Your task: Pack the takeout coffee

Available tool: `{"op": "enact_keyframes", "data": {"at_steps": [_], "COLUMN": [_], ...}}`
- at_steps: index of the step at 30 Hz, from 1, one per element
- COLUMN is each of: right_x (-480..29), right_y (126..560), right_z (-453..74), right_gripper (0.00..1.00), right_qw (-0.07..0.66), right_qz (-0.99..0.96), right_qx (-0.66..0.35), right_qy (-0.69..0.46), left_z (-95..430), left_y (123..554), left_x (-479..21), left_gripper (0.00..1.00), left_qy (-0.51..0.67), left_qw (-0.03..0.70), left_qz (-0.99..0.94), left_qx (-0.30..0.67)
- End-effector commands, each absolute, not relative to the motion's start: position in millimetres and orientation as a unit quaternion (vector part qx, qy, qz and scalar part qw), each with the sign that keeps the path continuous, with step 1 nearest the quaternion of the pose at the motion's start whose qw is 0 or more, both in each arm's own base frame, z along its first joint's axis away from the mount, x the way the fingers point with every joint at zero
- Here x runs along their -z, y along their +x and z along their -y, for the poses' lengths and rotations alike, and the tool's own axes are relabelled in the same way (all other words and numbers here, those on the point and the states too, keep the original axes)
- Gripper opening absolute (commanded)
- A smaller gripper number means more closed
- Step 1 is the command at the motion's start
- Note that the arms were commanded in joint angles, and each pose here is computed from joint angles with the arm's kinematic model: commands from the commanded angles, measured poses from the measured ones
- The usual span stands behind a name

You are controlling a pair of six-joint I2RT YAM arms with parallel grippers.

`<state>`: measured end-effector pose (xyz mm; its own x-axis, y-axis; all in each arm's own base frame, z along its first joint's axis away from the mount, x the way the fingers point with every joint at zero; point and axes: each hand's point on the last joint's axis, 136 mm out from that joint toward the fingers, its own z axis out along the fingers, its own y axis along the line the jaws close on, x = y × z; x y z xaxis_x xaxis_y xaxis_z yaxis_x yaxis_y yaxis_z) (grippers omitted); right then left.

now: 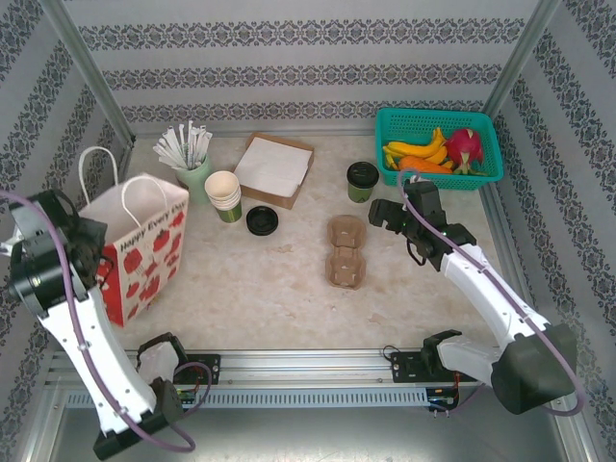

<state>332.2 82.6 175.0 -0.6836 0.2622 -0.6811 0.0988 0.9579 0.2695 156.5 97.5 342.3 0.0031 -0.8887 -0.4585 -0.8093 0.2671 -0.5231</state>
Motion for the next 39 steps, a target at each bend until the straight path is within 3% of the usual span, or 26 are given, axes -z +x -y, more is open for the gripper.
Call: {"op": "enact_keyframes", "data": {"at_steps": [1, 10, 16, 21, 25, 32, 39], "right_x": [-180, -163, -156, -132, -128, -106, -84], "right_y": [341, 340, 332, 308, 301, 287, 272], "right_z": [-89, -102, -112, -131, -173, -213, -219], "right_gripper": [0.98, 0.98, 0.98, 0.98, 0.98, 0.98, 0.98], "right_qw": [0.391, 0.361, 0.323, 0.214, 0.162, 0.084, 0.052], "right_qz": [-0.908, -0.916, -0.921, -0.919, -0.908, -0.908, -0.908], "right_qx": [-0.118, -0.151, -0.187, -0.242, -0.306, -0.337, -0.326], "right_qy": [0.09, 0.089, 0.109, 0.225, 0.235, 0.234, 0.258], "left_z": [-57, -7, 20, 48, 64, 91, 94], "left_y": [146, 164, 181, 211, 223, 242, 248], "left_x": [-307, -292, -281, -261, -255, -246, -246], "left_gripper": [0.0, 0.0, 0.0, 0.0, 0.0, 0.0, 0.08], "left_qy": [-0.586, -0.523, -0.475, -0.441, -0.4, -0.323, -0.303], "left_qw": [0.282, 0.242, 0.229, 0.222, 0.222, 0.205, 0.224], "left_qz": [-0.751, -0.782, -0.811, -0.83, -0.86, -0.901, -0.905], "left_qx": [0.112, 0.237, 0.255, 0.259, 0.227, 0.205, 0.195]}}
